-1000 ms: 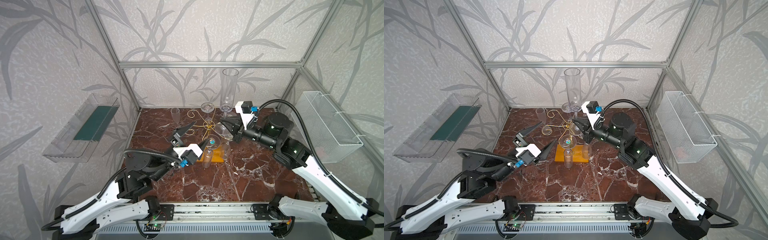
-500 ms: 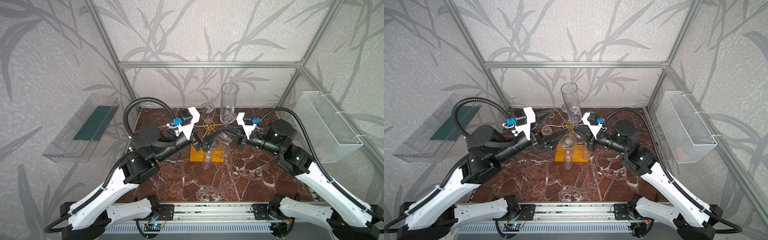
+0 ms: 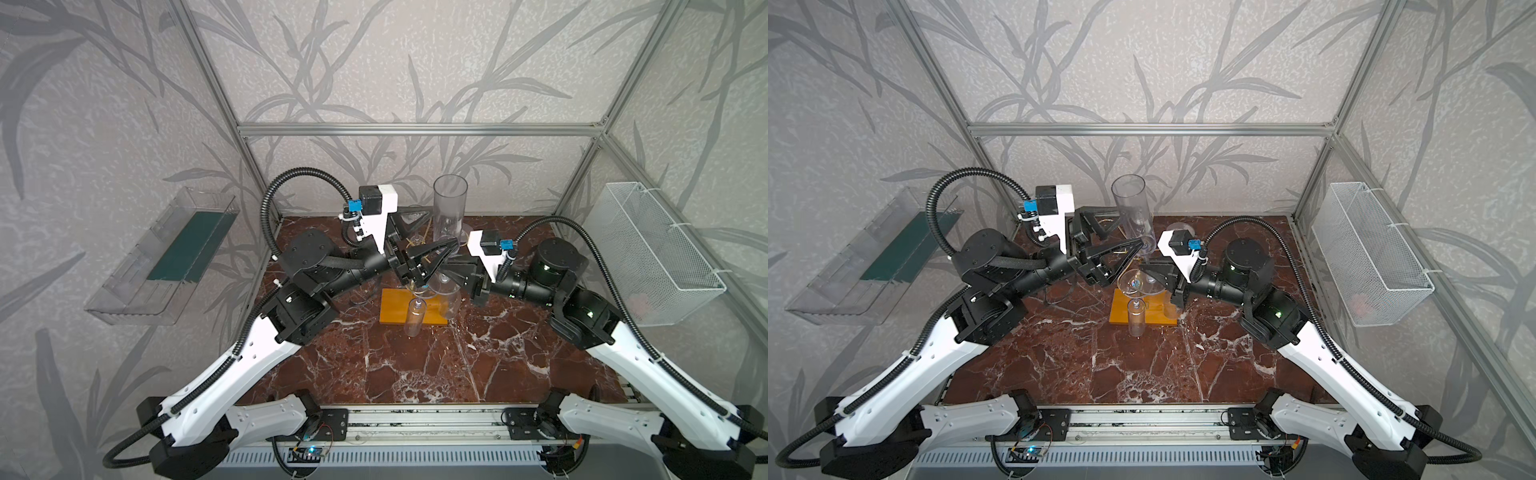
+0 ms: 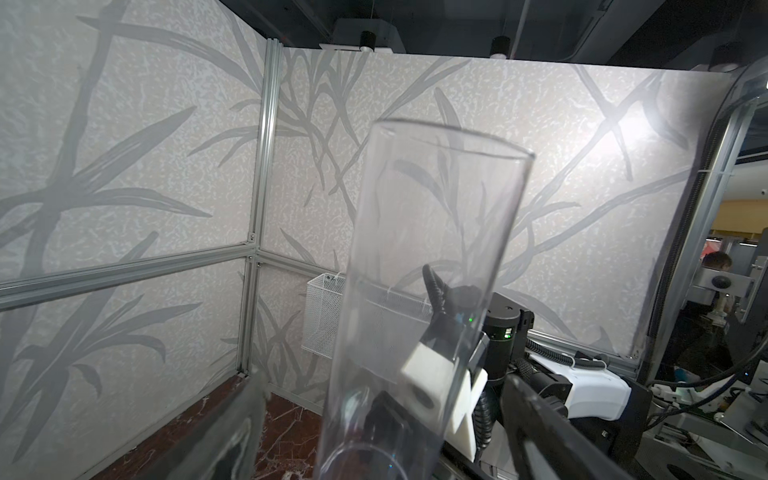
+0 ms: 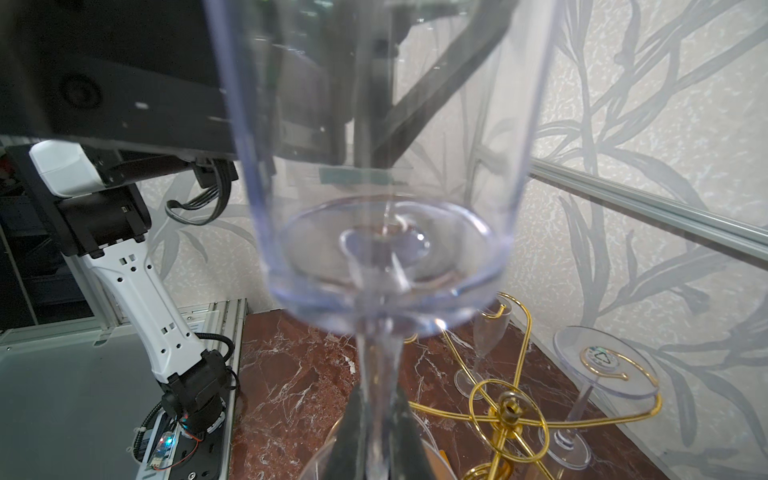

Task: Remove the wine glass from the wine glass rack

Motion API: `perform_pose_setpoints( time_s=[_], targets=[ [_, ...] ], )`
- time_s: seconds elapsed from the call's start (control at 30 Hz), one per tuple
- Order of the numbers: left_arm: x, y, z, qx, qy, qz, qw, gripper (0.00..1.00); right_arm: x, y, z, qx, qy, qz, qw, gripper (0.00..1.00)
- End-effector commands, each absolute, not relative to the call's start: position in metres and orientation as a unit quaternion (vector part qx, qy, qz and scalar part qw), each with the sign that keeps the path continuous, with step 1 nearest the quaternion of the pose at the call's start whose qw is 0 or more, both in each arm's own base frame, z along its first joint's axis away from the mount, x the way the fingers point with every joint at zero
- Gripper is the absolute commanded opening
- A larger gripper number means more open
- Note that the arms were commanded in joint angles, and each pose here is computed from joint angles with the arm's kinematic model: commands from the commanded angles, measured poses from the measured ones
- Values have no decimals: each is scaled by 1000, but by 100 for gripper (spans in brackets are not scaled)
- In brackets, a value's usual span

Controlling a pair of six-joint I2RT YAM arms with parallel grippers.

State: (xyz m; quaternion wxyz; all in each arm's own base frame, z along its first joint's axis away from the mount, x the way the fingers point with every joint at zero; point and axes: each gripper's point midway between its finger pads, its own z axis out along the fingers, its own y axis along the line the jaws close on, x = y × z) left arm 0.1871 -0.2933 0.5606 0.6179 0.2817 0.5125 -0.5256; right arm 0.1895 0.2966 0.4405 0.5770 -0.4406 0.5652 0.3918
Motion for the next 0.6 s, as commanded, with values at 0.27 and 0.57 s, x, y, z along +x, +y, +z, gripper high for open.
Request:
perform_pose_setpoints(
  time_s=[0.27, 0.57],
  targets=[
    [175, -295, 590, 292, 470, -564, 612, 81, 170, 307, 454, -466, 540, 415, 565, 0],
    [173, -293, 591, 291, 460, -567, 618, 49, 165, 311, 452, -474, 541, 416, 556, 0]
  ],
)
